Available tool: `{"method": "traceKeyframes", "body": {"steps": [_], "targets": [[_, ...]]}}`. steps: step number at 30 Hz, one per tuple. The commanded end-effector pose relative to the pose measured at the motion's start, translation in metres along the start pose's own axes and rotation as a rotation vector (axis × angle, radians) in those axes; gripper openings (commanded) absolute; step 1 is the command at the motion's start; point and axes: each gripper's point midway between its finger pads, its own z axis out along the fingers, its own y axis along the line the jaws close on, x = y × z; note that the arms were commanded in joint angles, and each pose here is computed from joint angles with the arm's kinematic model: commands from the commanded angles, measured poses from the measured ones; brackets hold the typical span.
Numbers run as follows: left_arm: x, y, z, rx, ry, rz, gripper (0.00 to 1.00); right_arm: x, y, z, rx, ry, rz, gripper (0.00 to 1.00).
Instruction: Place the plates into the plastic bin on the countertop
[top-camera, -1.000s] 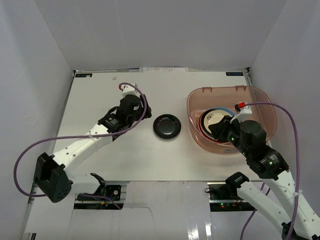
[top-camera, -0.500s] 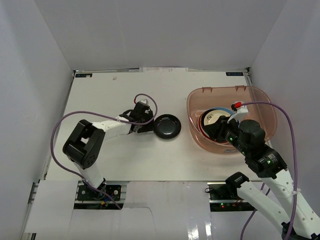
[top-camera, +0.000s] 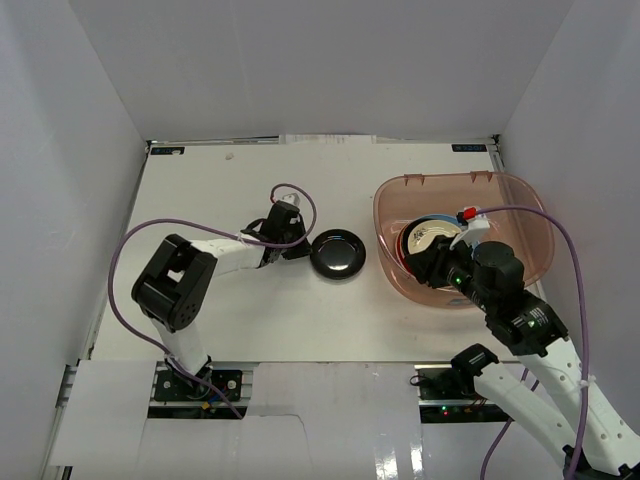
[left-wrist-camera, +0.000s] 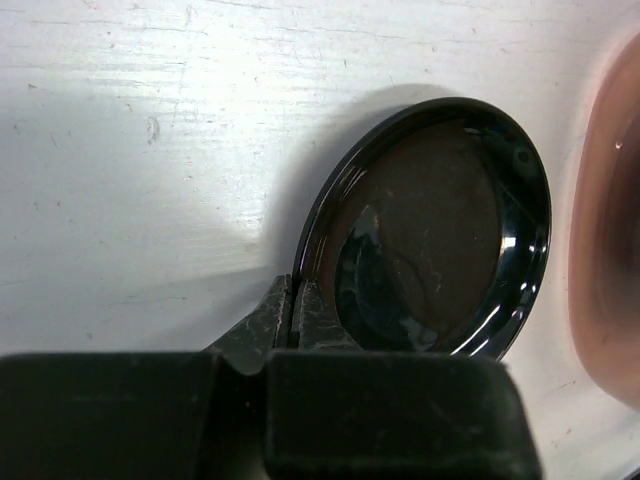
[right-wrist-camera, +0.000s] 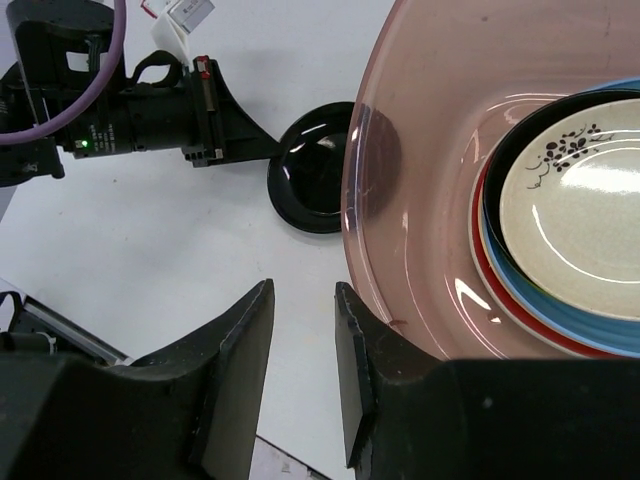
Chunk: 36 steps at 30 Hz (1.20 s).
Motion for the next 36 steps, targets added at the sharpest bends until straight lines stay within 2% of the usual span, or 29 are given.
{"method": "traceKeyframes", "body": {"steps": [1,5,6,9,10,13,15,16,18,23,30,32,33,34,36], "targets": [[-0.009,0.008,-0.006,-0.049,-0.042,-0.03,0.0,-0.022,0.013,-0.01,-0.05,-0.076,-0.005,0.37],[-0.042,-0.01,-0.05,0.01,-0.166,-0.057,0.0,-0.029,0.013,-0.021,-0.044,-0.097,-0.012,0.36],[-0.06,-0.026,-0.078,0.068,-0.234,-0.064,0.0,-0.03,0.014,-0.023,-0.048,-0.101,-0.013,0.36],[-0.078,-0.044,-0.119,0.148,-0.319,-0.091,0.0,-0.048,0.013,-0.034,-0.025,-0.176,0.005,0.27],[-0.091,-0.061,-0.146,0.205,-0.374,-0.09,0.0,-0.054,0.01,-0.039,-0.007,-0.209,0.014,0.23],[-0.099,-0.095,-0.183,0.289,-0.436,-0.062,0.0,-0.08,0.002,-0.062,0.048,-0.348,0.049,0.08],[-0.11,-0.124,-0.2,0.33,-0.476,-0.019,0.0,-0.094,0.001,-0.077,0.06,-0.413,0.073,0.08],[-0.098,-0.142,-0.191,0.34,-0.437,0.018,0.0,-0.098,0.001,-0.083,0.056,-0.435,0.078,0.08],[-0.099,-0.175,-0.192,0.382,-0.427,0.061,0.0,-0.107,0.001,-0.094,0.063,-0.472,0.087,0.08],[-0.091,-0.219,-0.148,0.376,-0.375,0.116,0.0,-0.119,-0.013,-0.125,0.125,-0.576,0.117,0.08],[-0.08,-0.284,-0.077,0.384,-0.295,0.165,0.0,-0.118,-0.017,-0.135,0.154,-0.57,0.104,0.08],[-0.076,-0.296,-0.065,0.394,-0.272,0.18,0.0,-0.117,-0.014,-0.132,0.139,-0.559,0.101,0.08],[-0.061,-0.292,-0.041,0.355,-0.224,0.198,0.0,-0.115,-0.014,-0.131,0.138,-0.55,0.1,0.08],[-0.073,-0.307,-0.046,0.381,-0.244,0.194,0.0,-0.114,-0.013,-0.128,0.133,-0.539,0.1,0.08],[-0.065,-0.31,-0.035,0.37,-0.209,0.213,0.0,-0.111,-0.011,-0.125,0.122,-0.524,0.101,0.08]]}}
